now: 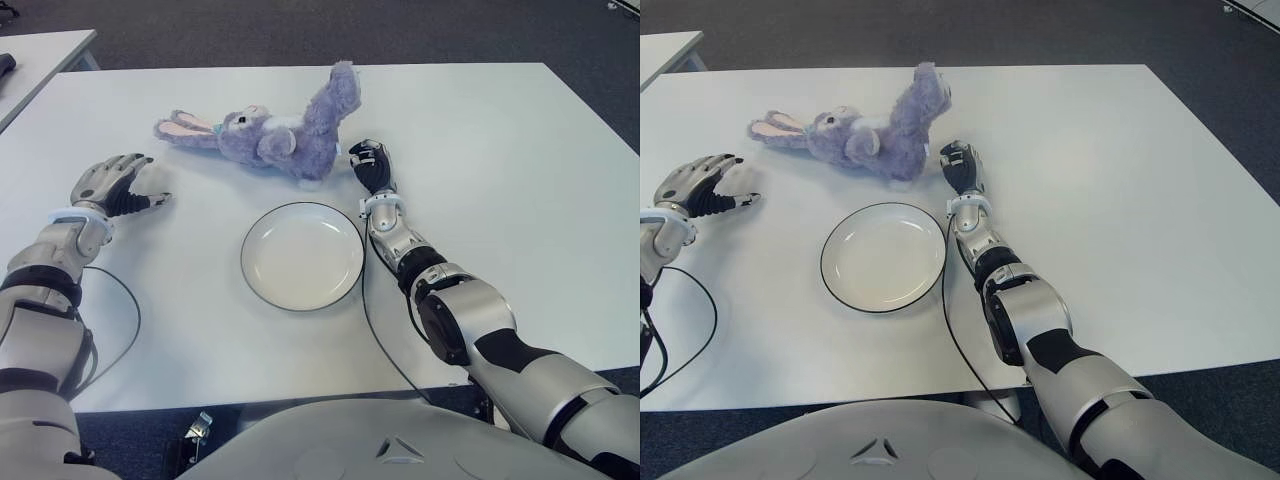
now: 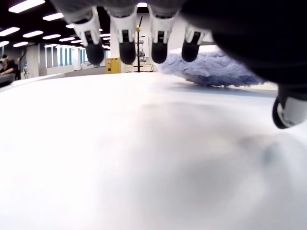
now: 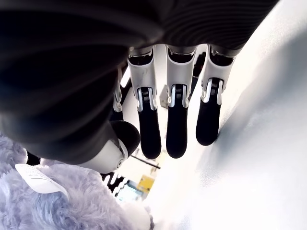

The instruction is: Put the doll into the plate.

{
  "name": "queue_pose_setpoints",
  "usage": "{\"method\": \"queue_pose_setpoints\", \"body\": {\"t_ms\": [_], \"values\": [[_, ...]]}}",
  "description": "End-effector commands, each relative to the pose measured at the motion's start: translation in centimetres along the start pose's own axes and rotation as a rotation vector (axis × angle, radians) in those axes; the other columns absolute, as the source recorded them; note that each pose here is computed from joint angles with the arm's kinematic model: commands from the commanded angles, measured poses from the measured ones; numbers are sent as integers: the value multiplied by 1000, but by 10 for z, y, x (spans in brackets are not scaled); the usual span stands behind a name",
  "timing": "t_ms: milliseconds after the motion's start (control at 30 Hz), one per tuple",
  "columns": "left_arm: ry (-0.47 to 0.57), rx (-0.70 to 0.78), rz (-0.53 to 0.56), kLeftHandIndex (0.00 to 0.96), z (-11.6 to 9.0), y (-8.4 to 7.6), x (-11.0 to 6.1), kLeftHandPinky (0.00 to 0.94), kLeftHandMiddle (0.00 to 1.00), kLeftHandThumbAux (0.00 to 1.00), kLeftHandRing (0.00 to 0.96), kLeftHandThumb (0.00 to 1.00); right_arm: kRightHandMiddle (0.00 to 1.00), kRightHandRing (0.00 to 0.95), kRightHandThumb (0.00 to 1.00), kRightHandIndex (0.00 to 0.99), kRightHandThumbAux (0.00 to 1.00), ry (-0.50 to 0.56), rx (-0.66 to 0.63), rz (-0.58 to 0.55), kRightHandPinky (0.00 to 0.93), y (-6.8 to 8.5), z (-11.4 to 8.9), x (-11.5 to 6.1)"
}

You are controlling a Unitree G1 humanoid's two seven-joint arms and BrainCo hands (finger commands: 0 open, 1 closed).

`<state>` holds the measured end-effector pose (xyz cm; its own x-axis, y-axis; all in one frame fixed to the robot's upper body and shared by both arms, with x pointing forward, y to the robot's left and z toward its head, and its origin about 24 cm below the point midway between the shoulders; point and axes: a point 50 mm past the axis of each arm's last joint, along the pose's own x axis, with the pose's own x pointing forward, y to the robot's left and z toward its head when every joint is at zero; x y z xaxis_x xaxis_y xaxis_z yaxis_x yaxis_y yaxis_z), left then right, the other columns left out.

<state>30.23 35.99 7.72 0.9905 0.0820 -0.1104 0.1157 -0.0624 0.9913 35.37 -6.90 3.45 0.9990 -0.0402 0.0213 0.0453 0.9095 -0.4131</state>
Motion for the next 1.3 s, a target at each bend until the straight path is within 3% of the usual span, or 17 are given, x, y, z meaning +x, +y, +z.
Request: {"method": "queue_pose_setpoints", "body": {"t_ms": [33,500,667,833,1033,1133,1300], "values": [[-19,84,48,0,-4,19,4,0,0,311,0,244,353,336,696,414,738,334,-14,193,326,59,-59,-67],[57,75,244,0,-19,41,0,0,0,211,0,299,327,304,695,414,739,340,-5,197,314,59,-59,-66],[62,55,317,0,-20,52,-1,0,0,194,27,321,341,327,695,413,739,338,-3,196,362,58,-59,-65],[30,77,391,0,-20,74,0,0,0,214,73,285,351,335,695,412,739,335,-12,198,341,59,-59,-65],[16,104,415,0,-19,80,-1,23,0,224,129,244,346,330,695,412,739,339,-12,202,333,59,-59,-66],[-6,133,443,0,-20,90,-2,26,0,225,155,226,340,321,696,412,739,345,-8,204,321,59,-59,-65],[-60,166,491,0,-17,116,-8,176,0,229,192,210,331,307,696,412,739,344,-14,202,315,57,-60,-65]]}}
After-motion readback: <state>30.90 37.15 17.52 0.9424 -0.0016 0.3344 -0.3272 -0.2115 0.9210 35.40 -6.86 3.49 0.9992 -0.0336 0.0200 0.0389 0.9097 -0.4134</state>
